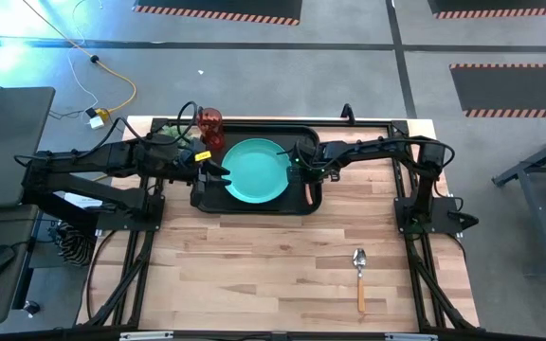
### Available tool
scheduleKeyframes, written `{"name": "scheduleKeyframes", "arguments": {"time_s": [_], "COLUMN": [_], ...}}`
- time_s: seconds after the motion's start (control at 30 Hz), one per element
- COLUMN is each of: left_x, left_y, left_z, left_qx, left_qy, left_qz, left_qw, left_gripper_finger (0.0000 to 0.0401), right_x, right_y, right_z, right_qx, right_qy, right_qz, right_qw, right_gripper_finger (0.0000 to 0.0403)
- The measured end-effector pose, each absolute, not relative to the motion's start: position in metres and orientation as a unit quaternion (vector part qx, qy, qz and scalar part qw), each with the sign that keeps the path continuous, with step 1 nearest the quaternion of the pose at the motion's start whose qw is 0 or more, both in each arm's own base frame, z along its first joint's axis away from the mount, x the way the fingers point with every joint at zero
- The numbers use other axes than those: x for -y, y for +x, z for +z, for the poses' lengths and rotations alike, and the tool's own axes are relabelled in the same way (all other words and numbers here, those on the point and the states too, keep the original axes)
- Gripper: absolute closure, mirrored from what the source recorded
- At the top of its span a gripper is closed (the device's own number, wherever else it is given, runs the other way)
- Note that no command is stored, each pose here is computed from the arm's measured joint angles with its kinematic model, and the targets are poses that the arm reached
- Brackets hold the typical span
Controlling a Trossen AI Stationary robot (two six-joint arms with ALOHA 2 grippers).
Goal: Pick and place plate/cup/fork/spoon on tray
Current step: Put the orange fork to the right of the blue plate on the black tray
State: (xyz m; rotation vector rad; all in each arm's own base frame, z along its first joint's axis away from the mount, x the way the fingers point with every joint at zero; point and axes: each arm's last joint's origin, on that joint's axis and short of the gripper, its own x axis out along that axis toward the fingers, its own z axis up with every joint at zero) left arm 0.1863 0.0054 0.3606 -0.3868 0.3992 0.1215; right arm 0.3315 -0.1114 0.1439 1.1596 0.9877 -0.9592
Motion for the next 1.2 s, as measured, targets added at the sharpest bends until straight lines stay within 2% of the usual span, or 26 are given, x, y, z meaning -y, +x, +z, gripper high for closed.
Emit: {"name": "scheduleKeyframes", "arguments": {"time_s": [0.1,0.33,0.5,1.2], "left_x": [-0.005,-0.005,-0.005,-0.005], "left_y": [0.186,0.186,0.186,0.186], "left_z": [0.361,0.361,0.361,0.361], "left_qx": [-0.197,-0.197,-0.197,-0.197], "left_qy": [-0.191,-0.191,-0.191,-0.191], "left_qz": [0.06,0.06,0.06,0.06], "left_qw": [0.96,0.96,0.96,0.96], "left_gripper_finger": [0.0245,0.0245,0.0245,0.0245], "right_x": [0.111,0.111,0.111,0.119], "right_y": [0.332,0.331,0.33,0.338], "right_z": [0.144,0.144,0.149,0.219], "right_qx": [-0.43,-0.429,-0.426,-0.444], "right_qy": [0.504,0.506,0.506,0.437], "right_qz": [-0.417,-0.419,-0.42,-0.497], "right_qw": [0.623,0.62,0.621,0.604], "right_gripper_finger": [0.038,0.0369,0.0377,0.0379]}}
